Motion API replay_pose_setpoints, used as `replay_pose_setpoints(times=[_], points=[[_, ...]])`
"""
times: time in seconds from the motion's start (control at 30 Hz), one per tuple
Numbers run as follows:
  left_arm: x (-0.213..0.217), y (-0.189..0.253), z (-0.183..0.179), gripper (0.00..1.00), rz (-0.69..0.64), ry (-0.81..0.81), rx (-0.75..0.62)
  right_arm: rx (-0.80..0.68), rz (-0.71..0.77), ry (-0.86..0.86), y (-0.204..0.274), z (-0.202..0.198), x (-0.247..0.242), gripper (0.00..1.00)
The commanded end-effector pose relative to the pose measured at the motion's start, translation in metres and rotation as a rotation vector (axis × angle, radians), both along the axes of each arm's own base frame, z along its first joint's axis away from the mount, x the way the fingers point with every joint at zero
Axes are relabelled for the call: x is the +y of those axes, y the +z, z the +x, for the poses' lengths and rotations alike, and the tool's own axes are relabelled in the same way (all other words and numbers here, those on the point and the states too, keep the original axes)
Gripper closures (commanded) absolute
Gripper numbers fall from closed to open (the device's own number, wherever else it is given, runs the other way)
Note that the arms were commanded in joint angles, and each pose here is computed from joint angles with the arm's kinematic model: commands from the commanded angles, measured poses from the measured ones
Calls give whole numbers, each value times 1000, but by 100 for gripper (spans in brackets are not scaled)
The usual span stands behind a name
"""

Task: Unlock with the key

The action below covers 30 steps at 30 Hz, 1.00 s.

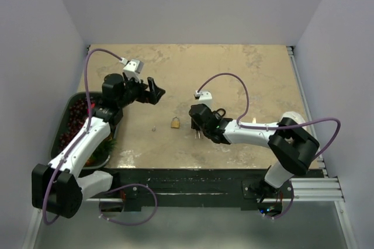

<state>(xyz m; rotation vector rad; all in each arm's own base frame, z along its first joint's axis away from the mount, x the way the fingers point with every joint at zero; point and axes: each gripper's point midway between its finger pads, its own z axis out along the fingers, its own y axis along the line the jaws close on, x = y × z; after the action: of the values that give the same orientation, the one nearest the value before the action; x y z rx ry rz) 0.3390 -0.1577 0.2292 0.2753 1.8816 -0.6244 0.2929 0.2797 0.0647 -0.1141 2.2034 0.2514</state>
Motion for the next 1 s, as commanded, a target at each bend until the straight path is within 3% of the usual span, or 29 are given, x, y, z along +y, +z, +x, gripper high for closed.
replay_pose_setpoints(times=[0.0, 0.07, 0.3, 0.6, 0.8, 0.97], points=[[-35, -22, -1, 5, -158, -129, 133, -127, 99, 69, 36, 11, 23, 89], [-50, -34, -6, 7, -220, -185, 217, -148, 109, 94, 40, 12, 27, 89], [-81, -84, -4, 9, -248, -233, 437, -194, 130, 169, 47, 5, 31, 89], [-115, -97, 10, 10, -317, -283, 535, -241, 149, 201, 60, 1, 29, 89], [-137, -110, -4, 12, -299, -342, 578, -255, 144, 198, 62, 0, 26, 89], [-150, -119, -16, 21, -297, -391, 612, -266, 150, 198, 67, 0, 25, 90]])
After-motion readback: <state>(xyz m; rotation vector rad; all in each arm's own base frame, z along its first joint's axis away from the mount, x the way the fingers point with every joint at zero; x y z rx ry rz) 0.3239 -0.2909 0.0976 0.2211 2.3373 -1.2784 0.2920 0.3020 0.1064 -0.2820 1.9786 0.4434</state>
